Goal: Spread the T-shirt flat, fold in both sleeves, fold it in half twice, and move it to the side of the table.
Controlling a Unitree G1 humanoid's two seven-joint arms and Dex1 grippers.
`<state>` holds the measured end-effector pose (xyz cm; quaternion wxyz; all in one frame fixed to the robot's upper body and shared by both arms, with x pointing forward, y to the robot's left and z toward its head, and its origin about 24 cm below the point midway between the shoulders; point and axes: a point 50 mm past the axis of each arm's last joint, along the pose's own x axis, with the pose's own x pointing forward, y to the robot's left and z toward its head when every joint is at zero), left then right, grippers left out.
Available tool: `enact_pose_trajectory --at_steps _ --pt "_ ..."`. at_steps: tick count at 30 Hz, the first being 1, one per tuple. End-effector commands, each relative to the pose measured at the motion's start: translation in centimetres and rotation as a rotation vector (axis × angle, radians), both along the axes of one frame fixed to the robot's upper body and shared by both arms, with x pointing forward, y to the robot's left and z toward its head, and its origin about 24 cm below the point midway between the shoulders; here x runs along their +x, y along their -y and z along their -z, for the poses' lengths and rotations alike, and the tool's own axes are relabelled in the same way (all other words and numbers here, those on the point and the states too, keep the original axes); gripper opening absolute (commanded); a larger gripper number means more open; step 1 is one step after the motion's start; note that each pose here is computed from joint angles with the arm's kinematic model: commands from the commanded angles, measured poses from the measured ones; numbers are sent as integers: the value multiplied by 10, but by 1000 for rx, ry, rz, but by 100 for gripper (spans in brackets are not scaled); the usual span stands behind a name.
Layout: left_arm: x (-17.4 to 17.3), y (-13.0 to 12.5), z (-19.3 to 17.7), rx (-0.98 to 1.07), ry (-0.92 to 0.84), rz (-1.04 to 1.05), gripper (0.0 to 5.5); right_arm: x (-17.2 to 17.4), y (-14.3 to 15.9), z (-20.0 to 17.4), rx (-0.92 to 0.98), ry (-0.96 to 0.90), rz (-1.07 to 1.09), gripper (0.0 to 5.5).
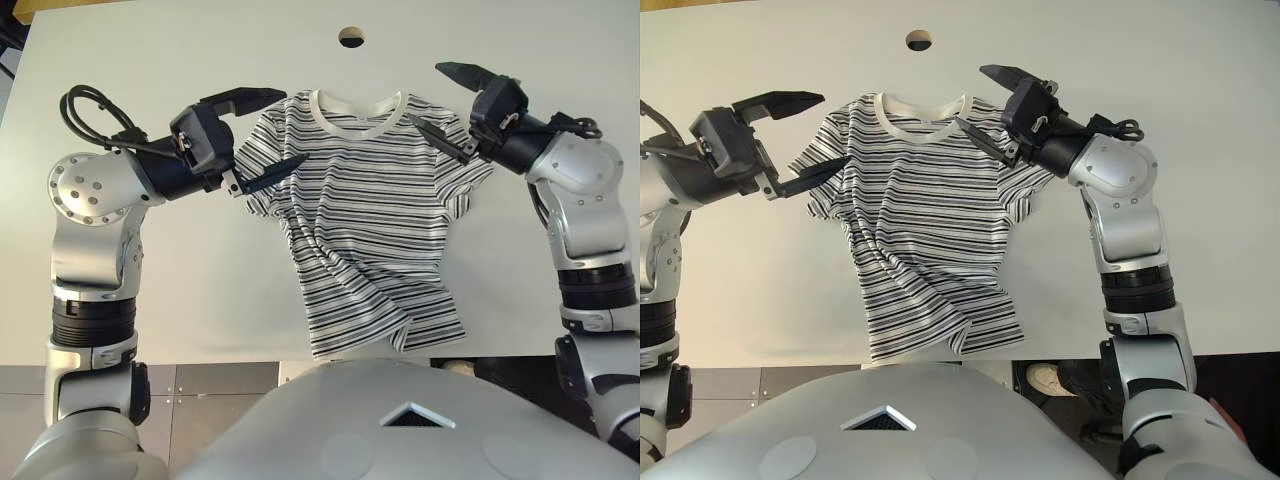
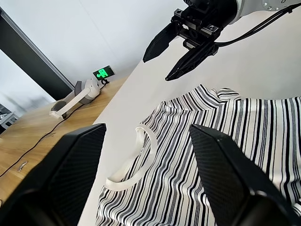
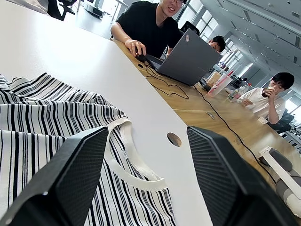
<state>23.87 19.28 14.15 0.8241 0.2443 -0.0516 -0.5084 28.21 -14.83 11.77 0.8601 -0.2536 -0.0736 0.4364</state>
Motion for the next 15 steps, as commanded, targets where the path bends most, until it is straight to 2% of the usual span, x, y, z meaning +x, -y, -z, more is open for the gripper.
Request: enact_pose_trajectory --at_steps 1,15 --pt "-2 2 0 26 -12 29 332 2 0 0 -27 9 -3 310" --pt "-2 3 2 36 -28 44 332 2 -1 1 -25 6 -4 310"
